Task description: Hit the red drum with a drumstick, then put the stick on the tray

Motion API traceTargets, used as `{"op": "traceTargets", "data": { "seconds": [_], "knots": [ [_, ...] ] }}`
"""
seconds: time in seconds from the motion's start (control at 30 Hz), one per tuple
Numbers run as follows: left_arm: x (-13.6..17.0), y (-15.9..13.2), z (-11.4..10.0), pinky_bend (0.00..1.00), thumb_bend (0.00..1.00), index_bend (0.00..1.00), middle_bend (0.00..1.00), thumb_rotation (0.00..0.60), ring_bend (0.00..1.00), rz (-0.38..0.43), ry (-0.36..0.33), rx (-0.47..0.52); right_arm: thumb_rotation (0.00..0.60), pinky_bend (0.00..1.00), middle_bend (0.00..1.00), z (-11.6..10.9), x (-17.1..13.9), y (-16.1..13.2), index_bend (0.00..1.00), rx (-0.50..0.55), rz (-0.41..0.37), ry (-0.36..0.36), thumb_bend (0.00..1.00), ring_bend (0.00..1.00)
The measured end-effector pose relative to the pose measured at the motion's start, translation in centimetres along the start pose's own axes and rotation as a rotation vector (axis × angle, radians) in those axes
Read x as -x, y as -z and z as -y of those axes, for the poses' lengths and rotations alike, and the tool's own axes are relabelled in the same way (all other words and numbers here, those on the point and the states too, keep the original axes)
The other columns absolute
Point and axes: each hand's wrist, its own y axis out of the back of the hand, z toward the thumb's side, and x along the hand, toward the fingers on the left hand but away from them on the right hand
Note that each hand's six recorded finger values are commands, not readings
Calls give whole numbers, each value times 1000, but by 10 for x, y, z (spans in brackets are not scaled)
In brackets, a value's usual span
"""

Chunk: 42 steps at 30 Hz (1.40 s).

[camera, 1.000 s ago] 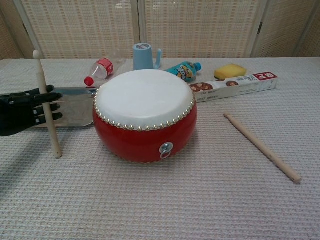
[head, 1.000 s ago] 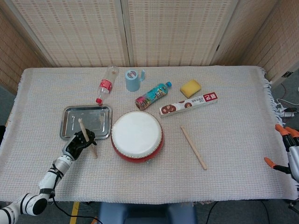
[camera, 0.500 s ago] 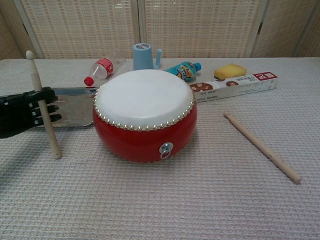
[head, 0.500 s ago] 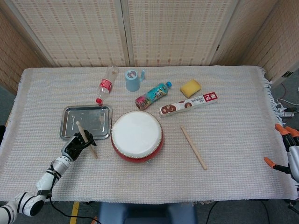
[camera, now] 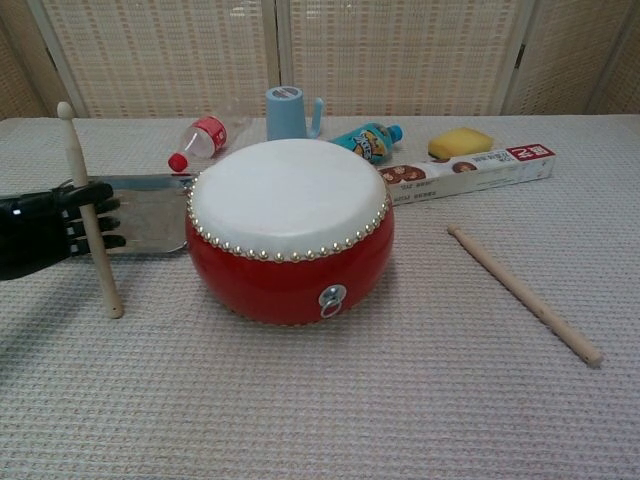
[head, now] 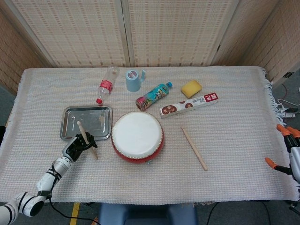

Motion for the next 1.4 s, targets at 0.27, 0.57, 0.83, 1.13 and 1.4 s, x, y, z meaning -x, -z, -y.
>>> {"op": "traceTargets", "data": {
  "seconds": [0.27, 0.57, 0.83, 1.13, 1.4],
  "knots": [
    [2, 3, 0, 525, 222, 718, 673, 522, 625, -1, 5, -62, 600, 114, 137, -1, -1, 0, 24, 3, 1, 3, 156, 0],
    [7, 14, 3, 497, 222, 718, 660, 415, 621, -8, 28, -96, 600, 114, 137, -1, -1, 0, 24, 3, 2, 1, 156, 0],
    [10, 17, 5, 487, 215, 697, 650, 323, 609, -15, 51, -70, 600, 114, 137, 0, 0, -2, 24, 4, 0, -1, 156, 0],
    [10, 22, 4, 488, 214, 703, 652, 415, 608, -18, 57, -161, 600, 114, 137, -1, 0, -2, 24, 6, 3, 1, 156, 0],
    [8, 31, 4, 489, 216, 708, 653, 434, 608, -33, 52, -196, 600, 114, 137, 0, 0, -2, 24, 9, 5, -2, 156, 0]
  ]
}}
